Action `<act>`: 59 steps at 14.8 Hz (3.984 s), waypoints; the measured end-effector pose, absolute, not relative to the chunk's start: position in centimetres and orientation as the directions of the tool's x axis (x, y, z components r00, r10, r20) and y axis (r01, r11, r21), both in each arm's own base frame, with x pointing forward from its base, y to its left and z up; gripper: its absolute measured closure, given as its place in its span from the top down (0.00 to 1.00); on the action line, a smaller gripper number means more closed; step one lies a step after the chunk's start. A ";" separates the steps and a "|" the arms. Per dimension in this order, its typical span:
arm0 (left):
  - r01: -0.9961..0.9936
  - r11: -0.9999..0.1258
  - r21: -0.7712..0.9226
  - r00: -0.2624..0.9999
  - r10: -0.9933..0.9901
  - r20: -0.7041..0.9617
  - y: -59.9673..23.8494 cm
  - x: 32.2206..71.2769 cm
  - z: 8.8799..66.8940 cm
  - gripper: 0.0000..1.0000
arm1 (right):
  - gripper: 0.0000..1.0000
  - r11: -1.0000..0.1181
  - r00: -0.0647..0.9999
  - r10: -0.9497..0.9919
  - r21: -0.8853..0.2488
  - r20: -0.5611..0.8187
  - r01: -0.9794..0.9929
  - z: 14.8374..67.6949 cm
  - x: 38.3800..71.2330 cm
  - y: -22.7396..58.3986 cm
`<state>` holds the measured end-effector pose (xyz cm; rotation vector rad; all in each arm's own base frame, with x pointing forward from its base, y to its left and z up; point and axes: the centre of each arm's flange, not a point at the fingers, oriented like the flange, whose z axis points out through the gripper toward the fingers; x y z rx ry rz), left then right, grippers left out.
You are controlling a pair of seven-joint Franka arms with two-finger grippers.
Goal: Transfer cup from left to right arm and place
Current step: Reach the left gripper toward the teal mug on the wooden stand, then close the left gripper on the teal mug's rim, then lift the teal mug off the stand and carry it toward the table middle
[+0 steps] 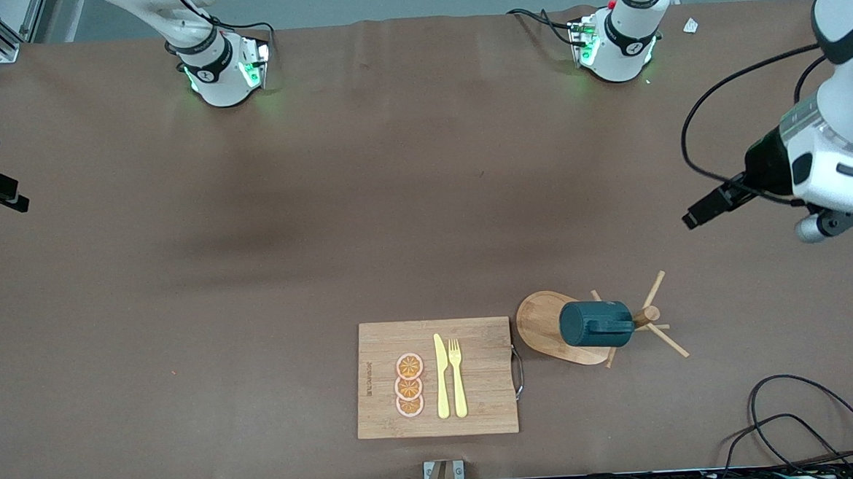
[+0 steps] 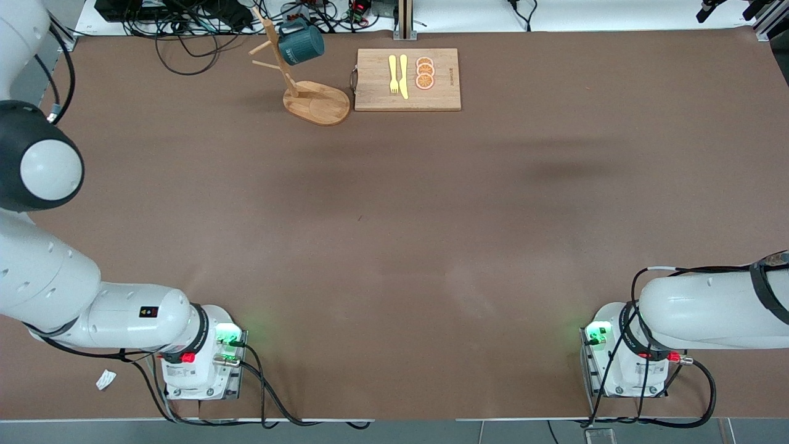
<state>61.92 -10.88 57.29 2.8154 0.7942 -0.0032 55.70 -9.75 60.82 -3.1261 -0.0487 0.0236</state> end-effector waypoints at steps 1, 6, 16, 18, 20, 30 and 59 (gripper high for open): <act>0.575 -0.783 0.237 0.815 0.573 -0.086 -11.2 62.7 56.5 1.00 | 1.00 -0.999 0.999 0.031 -0.015 -0.015 0.031 60.8 55.7 -9.7; 0.825 -0.474 0.308 0.549 0.801 -0.237 -12.2 66.5 52.1 1.00 | 1.00 -0.999 0.999 0.032 -0.015 -0.015 0.032 60.8 55.7 -9.7; 0.949 -0.201 0.242 0.281 0.887 -0.366 -15.1 70.9 45.8 1.00 | 1.00 -0.999 0.999 0.034 -0.015 -0.015 0.033 60.8 55.7 -9.8; 0.963 -0.154 0.223 0.232 0.895 -0.382 -15.1 71.4 44.3 1.00 | 1.00 -0.999 0.999 0.034 -0.015 -0.015 0.034 60.8 55.7 -9.8; 0.974 -0.110 0.196 0.182 0.899 -0.399 -15.5 71.6 43.4 1.00 | 1.00 -0.999 0.999 0.034 -0.015 -0.015 0.034 60.8 55.7 -9.8; 0.985 -0.110 0.133 0.157 0.897 -0.414 -17.3 71.7 39.5 1.00 | 1.00 -0.999 0.999 0.038 -0.015 -0.015 0.038 60.8 55.7 -9.7; 0.961 -0.181 0.208 0.256 0.868 -0.426 -23.1 70.5 43.5 0.85 | 1.00 -0.999 0.999 0.042 -0.015 -0.015 0.042 60.8 55.7 -9.7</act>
